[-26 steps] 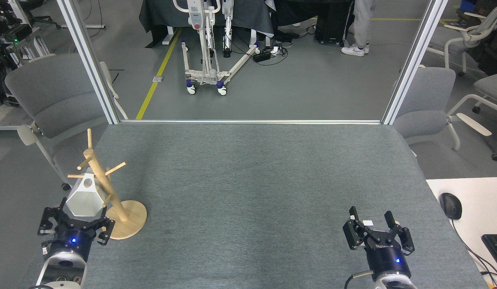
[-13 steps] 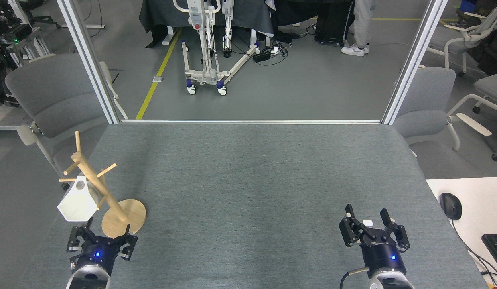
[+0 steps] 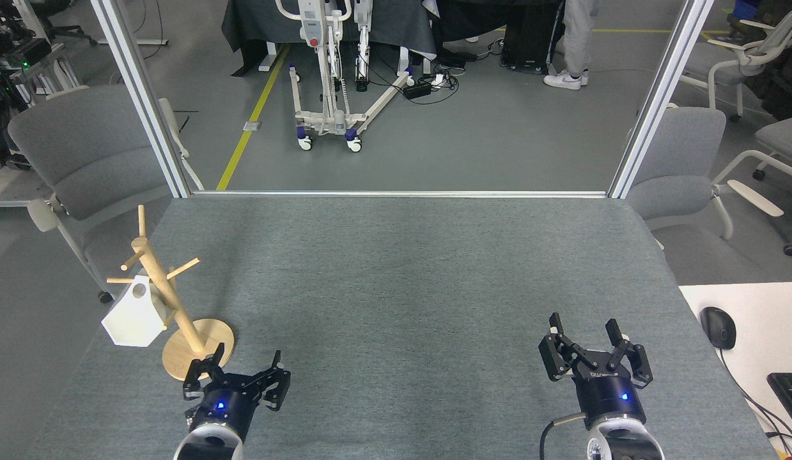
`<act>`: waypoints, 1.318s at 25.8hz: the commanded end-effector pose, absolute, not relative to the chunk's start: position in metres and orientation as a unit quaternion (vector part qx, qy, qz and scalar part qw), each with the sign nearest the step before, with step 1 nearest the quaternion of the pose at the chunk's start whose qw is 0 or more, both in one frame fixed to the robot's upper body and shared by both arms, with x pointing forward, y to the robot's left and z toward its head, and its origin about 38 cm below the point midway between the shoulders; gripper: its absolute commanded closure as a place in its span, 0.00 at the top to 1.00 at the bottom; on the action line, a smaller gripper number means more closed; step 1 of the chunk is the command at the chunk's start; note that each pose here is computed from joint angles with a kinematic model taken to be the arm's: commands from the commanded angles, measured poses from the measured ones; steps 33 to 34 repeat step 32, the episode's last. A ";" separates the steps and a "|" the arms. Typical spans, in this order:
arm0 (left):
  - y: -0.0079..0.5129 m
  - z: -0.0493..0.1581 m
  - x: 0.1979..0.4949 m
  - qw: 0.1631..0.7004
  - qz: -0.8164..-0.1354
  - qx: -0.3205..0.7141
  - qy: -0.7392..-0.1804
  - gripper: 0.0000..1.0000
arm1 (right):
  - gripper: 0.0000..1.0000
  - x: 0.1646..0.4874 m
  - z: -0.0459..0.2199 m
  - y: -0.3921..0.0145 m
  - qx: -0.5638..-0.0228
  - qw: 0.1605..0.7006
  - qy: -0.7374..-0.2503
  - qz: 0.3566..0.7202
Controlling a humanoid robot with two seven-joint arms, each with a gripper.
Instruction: Hang cup on storage rack
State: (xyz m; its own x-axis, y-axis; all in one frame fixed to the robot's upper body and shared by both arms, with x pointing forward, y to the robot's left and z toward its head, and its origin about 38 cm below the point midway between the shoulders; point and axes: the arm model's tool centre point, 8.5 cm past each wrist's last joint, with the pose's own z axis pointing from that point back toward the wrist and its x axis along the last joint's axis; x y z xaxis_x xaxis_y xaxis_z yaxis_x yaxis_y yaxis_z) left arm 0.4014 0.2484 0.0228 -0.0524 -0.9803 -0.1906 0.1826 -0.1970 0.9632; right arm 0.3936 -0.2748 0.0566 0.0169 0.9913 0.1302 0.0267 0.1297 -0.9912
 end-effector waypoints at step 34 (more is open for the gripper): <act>0.124 0.112 0.409 0.404 -0.538 0.467 -0.574 0.98 | 1.00 0.412 0.089 -0.231 -0.519 0.555 -0.522 0.387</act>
